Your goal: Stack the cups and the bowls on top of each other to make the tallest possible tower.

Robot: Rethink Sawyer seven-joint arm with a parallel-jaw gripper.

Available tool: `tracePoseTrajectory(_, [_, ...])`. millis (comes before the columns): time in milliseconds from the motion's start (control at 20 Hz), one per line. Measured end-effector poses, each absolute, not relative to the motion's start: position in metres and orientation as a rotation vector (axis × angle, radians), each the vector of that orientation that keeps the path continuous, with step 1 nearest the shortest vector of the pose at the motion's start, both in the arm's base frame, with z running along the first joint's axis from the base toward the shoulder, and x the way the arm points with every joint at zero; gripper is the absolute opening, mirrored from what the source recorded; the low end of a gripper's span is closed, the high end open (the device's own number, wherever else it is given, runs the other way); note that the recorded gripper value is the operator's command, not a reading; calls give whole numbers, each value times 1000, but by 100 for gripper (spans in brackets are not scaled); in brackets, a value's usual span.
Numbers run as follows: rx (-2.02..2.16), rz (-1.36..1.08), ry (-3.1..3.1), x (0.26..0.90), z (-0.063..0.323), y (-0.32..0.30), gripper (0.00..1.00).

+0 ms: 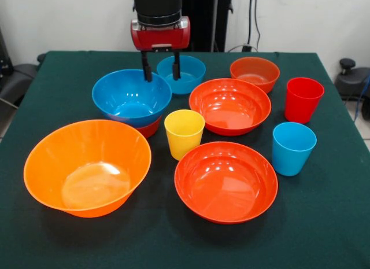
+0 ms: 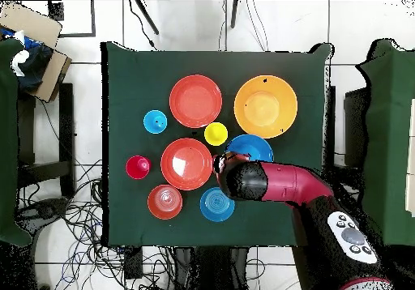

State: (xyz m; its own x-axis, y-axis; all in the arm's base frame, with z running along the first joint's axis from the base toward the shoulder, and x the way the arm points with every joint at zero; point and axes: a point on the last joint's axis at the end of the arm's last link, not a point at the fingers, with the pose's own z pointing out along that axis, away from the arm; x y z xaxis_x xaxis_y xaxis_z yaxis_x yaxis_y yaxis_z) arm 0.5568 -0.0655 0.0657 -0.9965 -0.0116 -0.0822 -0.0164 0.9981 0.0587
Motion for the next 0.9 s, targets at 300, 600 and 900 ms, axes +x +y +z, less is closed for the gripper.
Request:
tracePoseTrajectory(300, [-23, 93, 3057, 557, 66, -65, 100])
tracePoseTrajectory(600, [-26, 90, 3052, 559, 68, -65, 100])
tracePoseTrajectory(900, [-33, 73, 3042, 562, 77, -65, 100])
